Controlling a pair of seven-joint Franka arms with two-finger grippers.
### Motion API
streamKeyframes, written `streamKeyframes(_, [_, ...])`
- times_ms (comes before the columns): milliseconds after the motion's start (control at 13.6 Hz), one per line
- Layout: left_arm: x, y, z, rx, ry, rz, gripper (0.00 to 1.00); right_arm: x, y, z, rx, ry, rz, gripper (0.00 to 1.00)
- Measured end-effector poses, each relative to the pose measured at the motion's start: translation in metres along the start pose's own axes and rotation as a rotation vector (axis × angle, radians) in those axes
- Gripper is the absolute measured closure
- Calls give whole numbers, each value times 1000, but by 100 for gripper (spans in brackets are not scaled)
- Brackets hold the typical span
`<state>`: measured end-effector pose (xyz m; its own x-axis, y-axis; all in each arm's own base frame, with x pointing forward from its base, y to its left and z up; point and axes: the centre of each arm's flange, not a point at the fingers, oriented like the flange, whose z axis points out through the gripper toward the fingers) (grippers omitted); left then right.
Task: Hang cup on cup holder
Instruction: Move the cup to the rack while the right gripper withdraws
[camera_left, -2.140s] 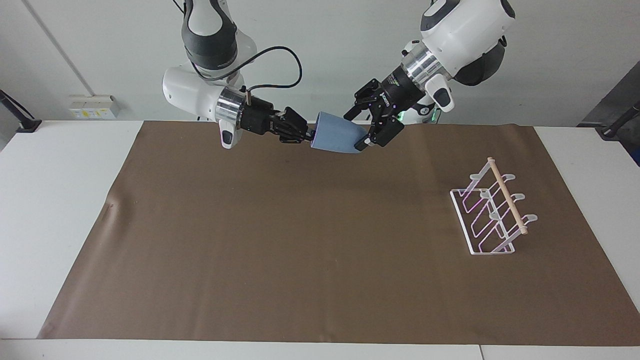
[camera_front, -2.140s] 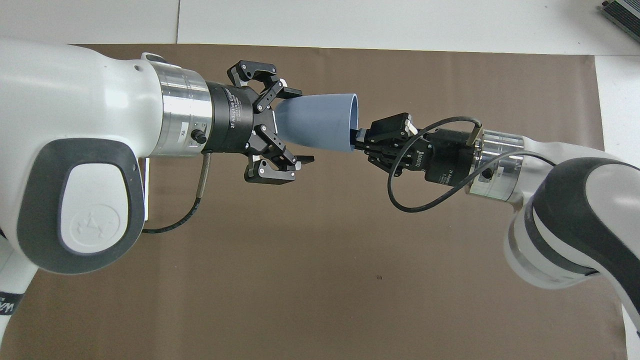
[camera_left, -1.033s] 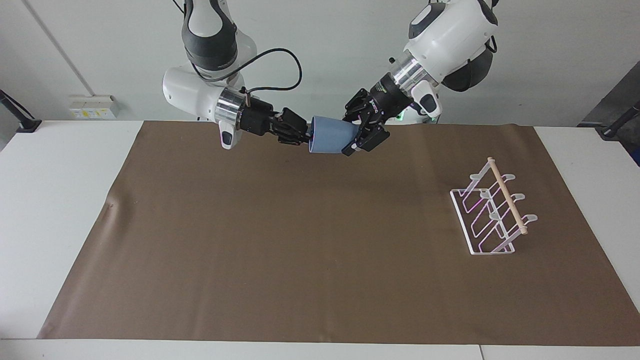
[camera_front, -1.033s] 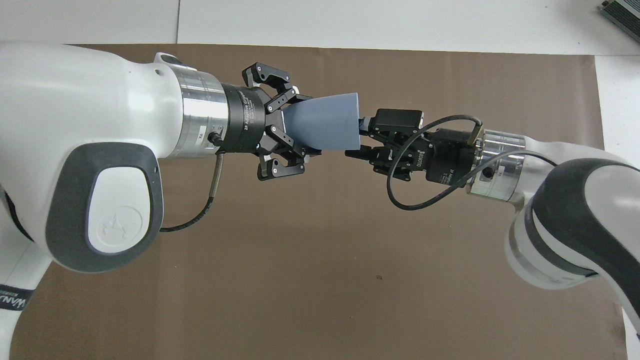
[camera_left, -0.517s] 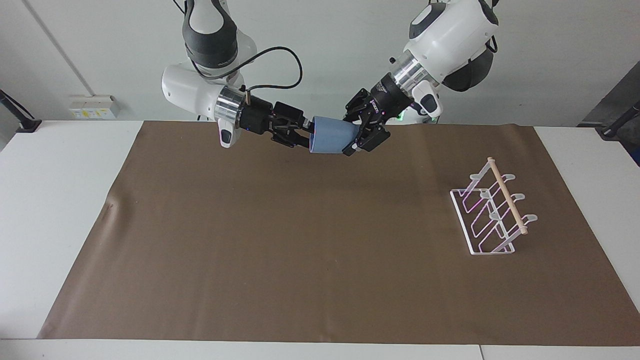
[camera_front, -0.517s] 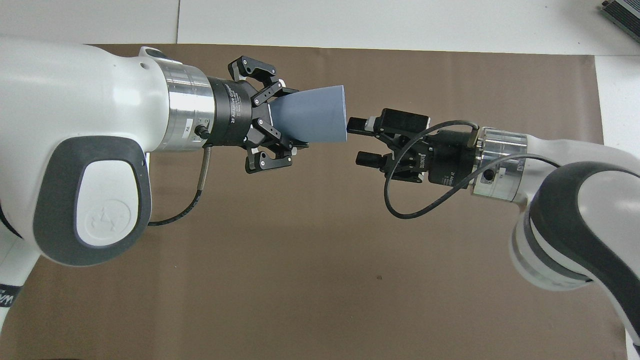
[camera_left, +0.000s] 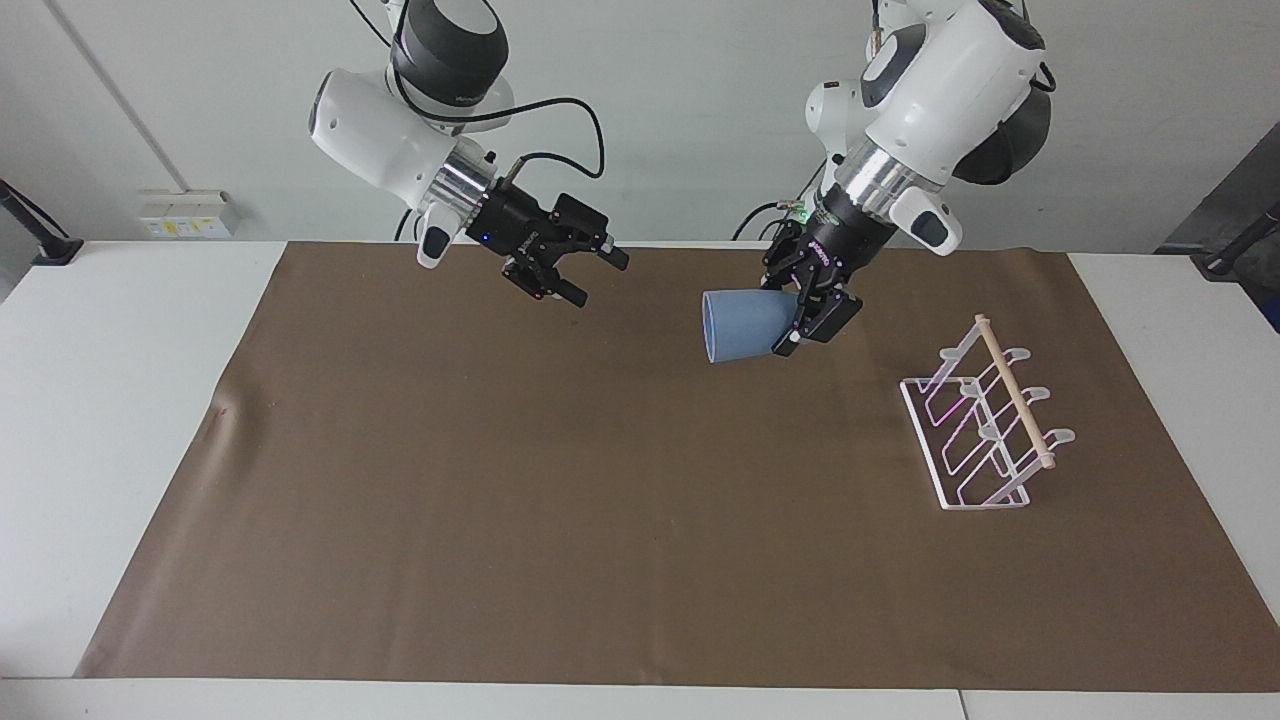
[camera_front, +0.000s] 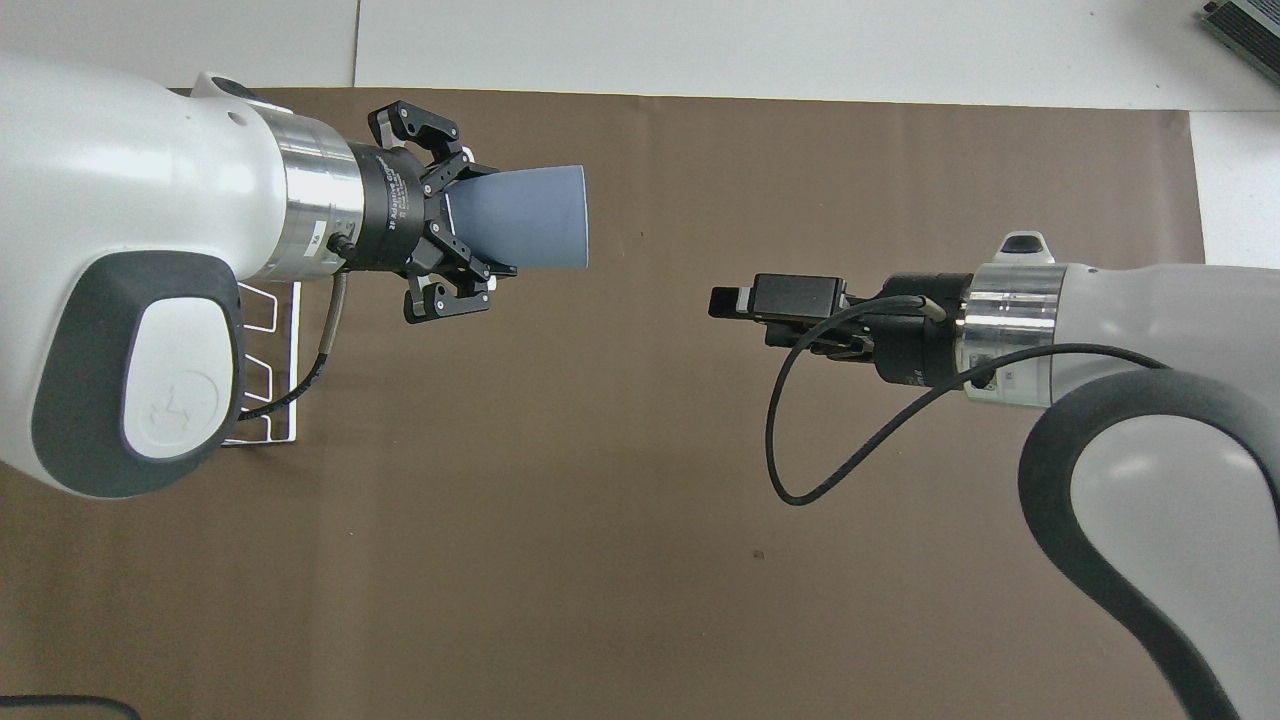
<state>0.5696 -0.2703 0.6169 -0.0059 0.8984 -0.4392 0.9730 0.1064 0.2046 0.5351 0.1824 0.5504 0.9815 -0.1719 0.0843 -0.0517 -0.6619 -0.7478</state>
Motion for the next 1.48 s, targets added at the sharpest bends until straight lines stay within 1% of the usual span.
streamKeyframes(148, [10, 3, 0, -9, 46, 25, 23, 0, 8, -1, -154, -3, -101, 0])
streamKeyframes(295, [31, 6, 0, -4, 103, 59, 23, 1, 14, -2, -286, -6, -187, 0])
streamKeyframes(443, [55, 7, 1, -8, 192, 91, 23, 3, 19, -4, -402, -7, -264, 0])
streamKeyframes(590, [69, 7, 1, -22, 271, 122, 23, 6, 23, -9, -500, -3, -328, 0])
streamKeyframes(812, [76, 8, -5, -62, 390, 188, 23, 17, 30, -33, -593, 3, -356, 0])
streamKeyframes(1107, [104, 22, -17, -111, 545, 229, 23, 33, 41, -73, -706, 10, -356, 0])
streamKeyframes(1328, [121, 27, -20, -129, 653, 267, 23, 35, 38, -87, -798, -10, -384, 0])
streamKeyframes(1476, [131, 28, -13, -125, 737, 306, 23, 38, 31, -108, -835, -16, -375, 0])
